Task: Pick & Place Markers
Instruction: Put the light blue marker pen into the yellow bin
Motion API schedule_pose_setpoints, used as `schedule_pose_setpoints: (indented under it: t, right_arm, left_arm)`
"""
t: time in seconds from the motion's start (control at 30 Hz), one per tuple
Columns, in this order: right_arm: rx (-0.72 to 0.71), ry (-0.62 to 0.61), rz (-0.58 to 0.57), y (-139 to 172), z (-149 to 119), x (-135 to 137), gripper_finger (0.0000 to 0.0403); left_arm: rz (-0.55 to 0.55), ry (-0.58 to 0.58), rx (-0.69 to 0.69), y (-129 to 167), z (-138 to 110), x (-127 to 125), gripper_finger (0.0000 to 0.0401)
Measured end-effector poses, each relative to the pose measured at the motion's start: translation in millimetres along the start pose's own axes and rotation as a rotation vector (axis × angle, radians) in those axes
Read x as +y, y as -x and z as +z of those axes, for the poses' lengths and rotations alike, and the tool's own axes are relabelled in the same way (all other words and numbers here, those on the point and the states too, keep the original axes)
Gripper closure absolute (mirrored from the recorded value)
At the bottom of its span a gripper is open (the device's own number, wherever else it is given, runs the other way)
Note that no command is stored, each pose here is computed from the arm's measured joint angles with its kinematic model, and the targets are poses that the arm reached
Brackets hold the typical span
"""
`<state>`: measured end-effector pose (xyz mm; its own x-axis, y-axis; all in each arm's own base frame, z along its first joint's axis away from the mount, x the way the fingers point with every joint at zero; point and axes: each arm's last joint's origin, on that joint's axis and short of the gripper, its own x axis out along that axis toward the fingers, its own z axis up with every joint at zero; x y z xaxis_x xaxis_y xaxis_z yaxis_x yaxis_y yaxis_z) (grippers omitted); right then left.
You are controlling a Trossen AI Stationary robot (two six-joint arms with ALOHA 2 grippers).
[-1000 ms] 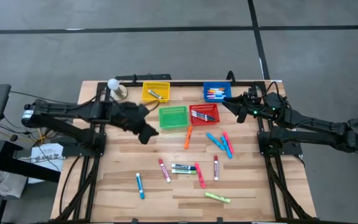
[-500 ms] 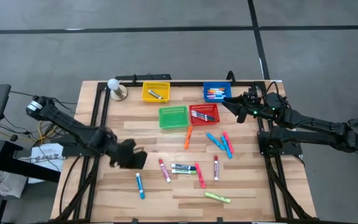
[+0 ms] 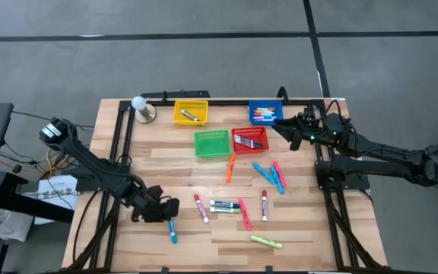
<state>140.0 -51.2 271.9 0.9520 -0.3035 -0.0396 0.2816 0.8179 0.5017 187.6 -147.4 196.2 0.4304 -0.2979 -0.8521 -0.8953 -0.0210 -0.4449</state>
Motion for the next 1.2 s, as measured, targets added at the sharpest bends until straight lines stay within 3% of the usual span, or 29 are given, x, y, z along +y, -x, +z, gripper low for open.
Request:
schedule_pose_setpoints:
  t: [0.27,1.2]
  right_arm:
    - [0.000,0.000,0.000,0,0,0,0.0225]
    - [0.000,0.000,0.000,0,0,0,0.0223]
  left_arm:
    - [0.079,0.006,-0.011,-31,-1,2,0.0270]
    - [0.190,0.038,-0.021,-71,1,10,0.0270]
